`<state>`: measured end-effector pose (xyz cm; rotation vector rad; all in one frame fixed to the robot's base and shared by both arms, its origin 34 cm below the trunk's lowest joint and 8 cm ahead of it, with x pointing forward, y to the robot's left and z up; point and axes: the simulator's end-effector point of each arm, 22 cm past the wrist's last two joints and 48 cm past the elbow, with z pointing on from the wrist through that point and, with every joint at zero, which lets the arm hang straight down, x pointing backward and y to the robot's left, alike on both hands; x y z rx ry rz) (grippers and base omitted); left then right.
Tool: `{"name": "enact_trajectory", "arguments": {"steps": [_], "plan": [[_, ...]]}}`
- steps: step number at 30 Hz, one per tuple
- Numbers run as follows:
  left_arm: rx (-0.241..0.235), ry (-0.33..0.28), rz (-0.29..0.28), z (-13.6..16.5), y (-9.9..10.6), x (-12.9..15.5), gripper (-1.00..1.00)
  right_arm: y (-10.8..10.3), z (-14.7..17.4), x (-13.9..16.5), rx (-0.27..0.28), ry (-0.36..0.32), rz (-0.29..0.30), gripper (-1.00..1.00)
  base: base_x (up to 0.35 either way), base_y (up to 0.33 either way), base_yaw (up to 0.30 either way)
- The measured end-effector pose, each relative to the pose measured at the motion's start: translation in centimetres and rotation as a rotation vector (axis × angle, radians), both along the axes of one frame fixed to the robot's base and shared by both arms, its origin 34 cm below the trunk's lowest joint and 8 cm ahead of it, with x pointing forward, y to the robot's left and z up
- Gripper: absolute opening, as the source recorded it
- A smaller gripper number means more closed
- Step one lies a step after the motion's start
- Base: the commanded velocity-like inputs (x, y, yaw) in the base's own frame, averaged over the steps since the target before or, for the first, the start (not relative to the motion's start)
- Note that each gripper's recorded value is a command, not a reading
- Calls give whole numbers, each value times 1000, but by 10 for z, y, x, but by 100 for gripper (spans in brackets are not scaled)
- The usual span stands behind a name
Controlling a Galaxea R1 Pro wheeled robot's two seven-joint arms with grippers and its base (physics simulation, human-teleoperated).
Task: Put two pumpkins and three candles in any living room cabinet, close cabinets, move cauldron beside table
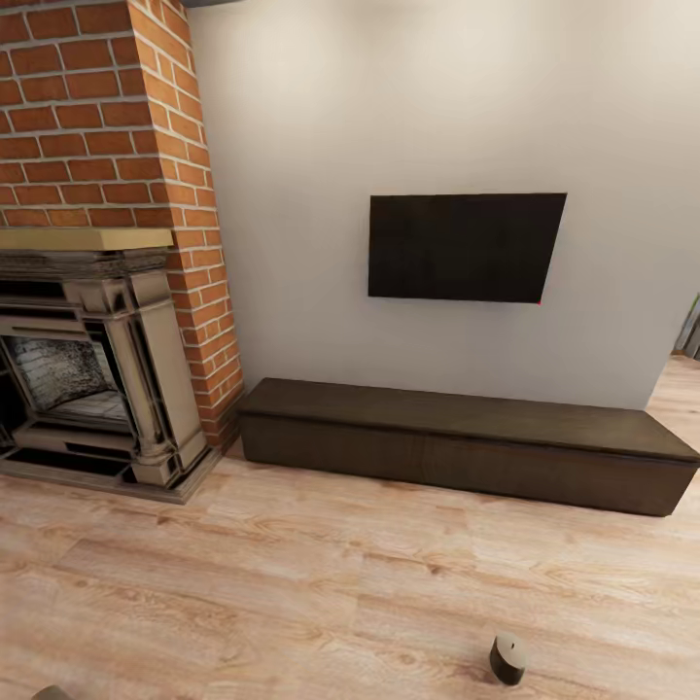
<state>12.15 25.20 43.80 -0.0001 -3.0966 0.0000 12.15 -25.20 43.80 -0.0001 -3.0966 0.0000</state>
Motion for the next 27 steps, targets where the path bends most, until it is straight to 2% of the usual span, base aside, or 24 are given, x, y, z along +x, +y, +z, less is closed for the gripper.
{"name": "enact_trajectory", "arguments": {"steps": [2, 5, 15, 22, 27], "plan": [[-1, -24, 0, 0, 3, 10, 100, 1, 0, 11, 3, -22, -2, 100, 0, 0, 0], [-2, -28, -2, 0, 3, 11, 100, 1, 0, 11, 3, -23, -3, 100, 0, -81, 0], [-15, -101, -15, 0, -7, 33, 100, 4, 0, 22, 7, -72, 2, 100, 0, -255, 0], [-16, -102, -16, 0, -7, 33, 100, 3, 0, 21, 6, -67, 2, 100, 0, -273, -21], [-16, -103, -16, 0, -7, 33, 100, 3, 0, 21, 6, -68, 1, 100, 0, -273, -231]]}}
